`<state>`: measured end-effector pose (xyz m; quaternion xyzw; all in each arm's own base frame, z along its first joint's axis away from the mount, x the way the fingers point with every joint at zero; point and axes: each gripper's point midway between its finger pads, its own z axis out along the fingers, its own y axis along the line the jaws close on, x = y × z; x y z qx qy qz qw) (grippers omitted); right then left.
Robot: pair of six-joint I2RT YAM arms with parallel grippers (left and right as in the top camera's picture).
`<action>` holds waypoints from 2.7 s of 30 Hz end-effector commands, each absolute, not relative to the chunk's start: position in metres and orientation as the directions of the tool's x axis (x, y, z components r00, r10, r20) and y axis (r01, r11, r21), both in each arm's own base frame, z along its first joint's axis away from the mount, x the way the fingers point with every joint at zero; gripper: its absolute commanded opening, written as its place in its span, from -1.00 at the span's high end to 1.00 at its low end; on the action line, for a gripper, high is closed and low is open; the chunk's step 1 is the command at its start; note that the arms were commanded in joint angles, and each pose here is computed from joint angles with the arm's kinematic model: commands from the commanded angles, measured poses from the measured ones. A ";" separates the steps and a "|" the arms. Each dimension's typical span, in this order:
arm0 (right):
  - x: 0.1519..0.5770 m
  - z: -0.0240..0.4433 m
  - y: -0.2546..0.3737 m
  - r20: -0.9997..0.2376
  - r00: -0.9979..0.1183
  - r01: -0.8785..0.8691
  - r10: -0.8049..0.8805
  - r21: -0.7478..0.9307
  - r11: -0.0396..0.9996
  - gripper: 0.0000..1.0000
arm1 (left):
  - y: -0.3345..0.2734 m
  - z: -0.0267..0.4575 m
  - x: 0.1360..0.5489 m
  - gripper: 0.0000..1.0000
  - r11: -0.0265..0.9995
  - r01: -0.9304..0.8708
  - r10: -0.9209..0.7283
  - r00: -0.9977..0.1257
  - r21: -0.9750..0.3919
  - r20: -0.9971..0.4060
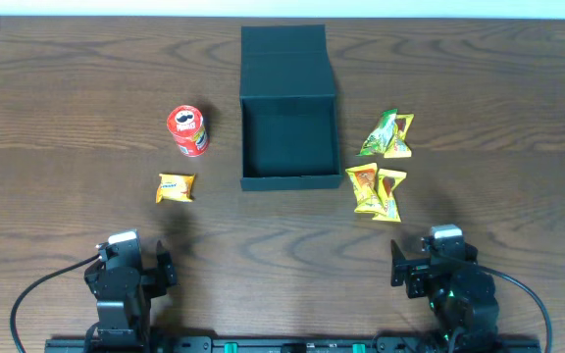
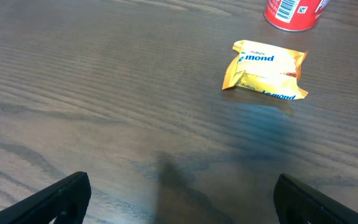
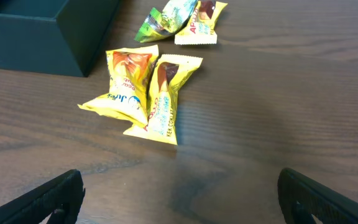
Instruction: Pack container
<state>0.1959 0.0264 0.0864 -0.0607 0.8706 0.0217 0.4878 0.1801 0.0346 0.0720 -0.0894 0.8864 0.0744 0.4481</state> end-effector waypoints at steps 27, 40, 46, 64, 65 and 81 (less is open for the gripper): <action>0.196 0.082 0.025 -0.848 -0.526 -0.113 -0.071 -0.013 0.993 -0.99 | -0.011 0.092 0.201 -0.91 0.437 -0.424 -0.898 -0.261 -0.793 -0.355; 0.196 0.082 0.025 -0.848 -0.526 -0.113 -0.071 -0.013 0.994 -0.98 | -0.031 0.181 0.255 -0.91 0.809 -0.126 -0.566 -0.432 -0.574 -0.702; 0.196 0.082 0.025 -0.848 -0.526 -0.113 -0.071 -0.013 0.994 -0.98 | -0.019 0.205 0.304 -0.91 0.962 -0.121 -0.262 -0.667 -0.245 -0.698; 0.196 0.082 0.025 -0.848 -0.526 -0.113 -0.071 -0.013 0.994 -0.98 | -0.038 0.123 0.431 -0.91 0.970 0.161 0.203 -0.949 0.184 -0.241; 0.196 0.082 0.025 -0.848 -0.526 -0.113 -0.071 -0.013 0.993 -0.99 | -0.038 0.118 0.431 -0.91 0.971 0.158 0.198 -0.953 0.181 -0.231; 0.196 0.082 0.025 -0.848 -0.526 -0.113 -0.071 -0.013 0.993 -0.99 | -0.042 0.073 0.436 -0.91 0.977 0.155 0.177 -0.972 0.146 -0.156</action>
